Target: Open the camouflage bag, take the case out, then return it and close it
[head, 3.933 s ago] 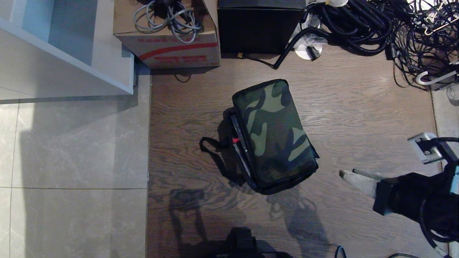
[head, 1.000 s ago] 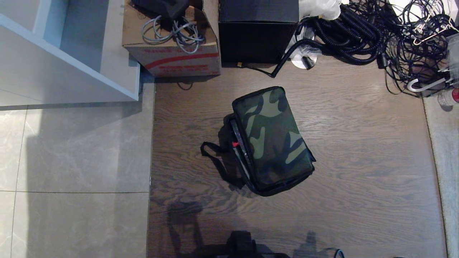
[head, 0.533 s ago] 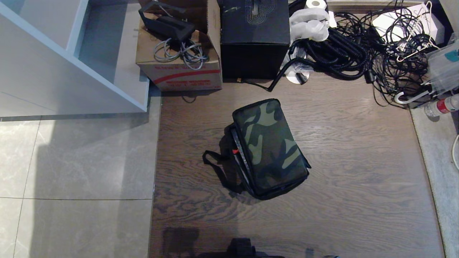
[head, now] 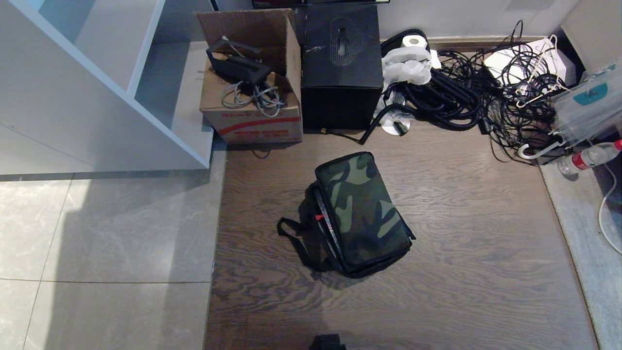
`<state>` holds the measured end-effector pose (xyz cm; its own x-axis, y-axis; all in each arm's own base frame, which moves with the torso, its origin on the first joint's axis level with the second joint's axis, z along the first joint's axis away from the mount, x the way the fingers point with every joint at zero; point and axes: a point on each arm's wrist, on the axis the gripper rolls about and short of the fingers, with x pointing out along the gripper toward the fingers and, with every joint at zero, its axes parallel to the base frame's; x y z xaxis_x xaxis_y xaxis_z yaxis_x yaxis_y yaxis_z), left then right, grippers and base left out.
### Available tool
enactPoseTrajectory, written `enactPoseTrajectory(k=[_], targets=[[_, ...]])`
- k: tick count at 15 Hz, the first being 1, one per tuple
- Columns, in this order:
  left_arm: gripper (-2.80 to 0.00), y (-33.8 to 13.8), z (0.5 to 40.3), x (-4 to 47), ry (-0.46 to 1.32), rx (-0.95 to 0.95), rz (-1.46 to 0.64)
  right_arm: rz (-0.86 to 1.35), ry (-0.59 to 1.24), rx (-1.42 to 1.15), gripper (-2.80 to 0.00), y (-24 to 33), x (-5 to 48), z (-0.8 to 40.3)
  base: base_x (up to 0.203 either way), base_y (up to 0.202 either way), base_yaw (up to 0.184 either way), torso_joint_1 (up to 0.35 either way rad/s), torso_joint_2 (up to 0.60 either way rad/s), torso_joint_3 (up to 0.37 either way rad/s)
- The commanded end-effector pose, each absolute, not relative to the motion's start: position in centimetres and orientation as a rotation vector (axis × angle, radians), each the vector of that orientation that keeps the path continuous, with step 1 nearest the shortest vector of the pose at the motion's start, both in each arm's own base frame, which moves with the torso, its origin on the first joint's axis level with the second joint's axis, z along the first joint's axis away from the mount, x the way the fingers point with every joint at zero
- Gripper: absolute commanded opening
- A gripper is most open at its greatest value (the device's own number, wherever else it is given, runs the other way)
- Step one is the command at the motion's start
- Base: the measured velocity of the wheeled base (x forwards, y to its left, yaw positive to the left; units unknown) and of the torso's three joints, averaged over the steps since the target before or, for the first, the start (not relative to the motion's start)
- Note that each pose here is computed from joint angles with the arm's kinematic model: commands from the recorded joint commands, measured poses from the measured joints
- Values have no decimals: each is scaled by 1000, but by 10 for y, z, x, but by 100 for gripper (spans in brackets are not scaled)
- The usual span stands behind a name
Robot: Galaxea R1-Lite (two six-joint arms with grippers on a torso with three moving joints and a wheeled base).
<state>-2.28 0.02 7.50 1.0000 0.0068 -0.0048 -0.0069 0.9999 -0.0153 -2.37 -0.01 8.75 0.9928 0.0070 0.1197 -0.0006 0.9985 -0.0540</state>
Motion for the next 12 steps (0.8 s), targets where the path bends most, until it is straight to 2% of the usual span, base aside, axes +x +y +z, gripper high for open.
enactPoseTrajectory(k=[1,12], targets=[[-280,0,75,-23,5,-15,8,6,-78,-55,-280,0,-20,77,0,0,0,5,5,203],[-280,0,75,-23,5,-15,8,6,-78,-55,-280,0,-20,77,0,0,0,3,1,204]])
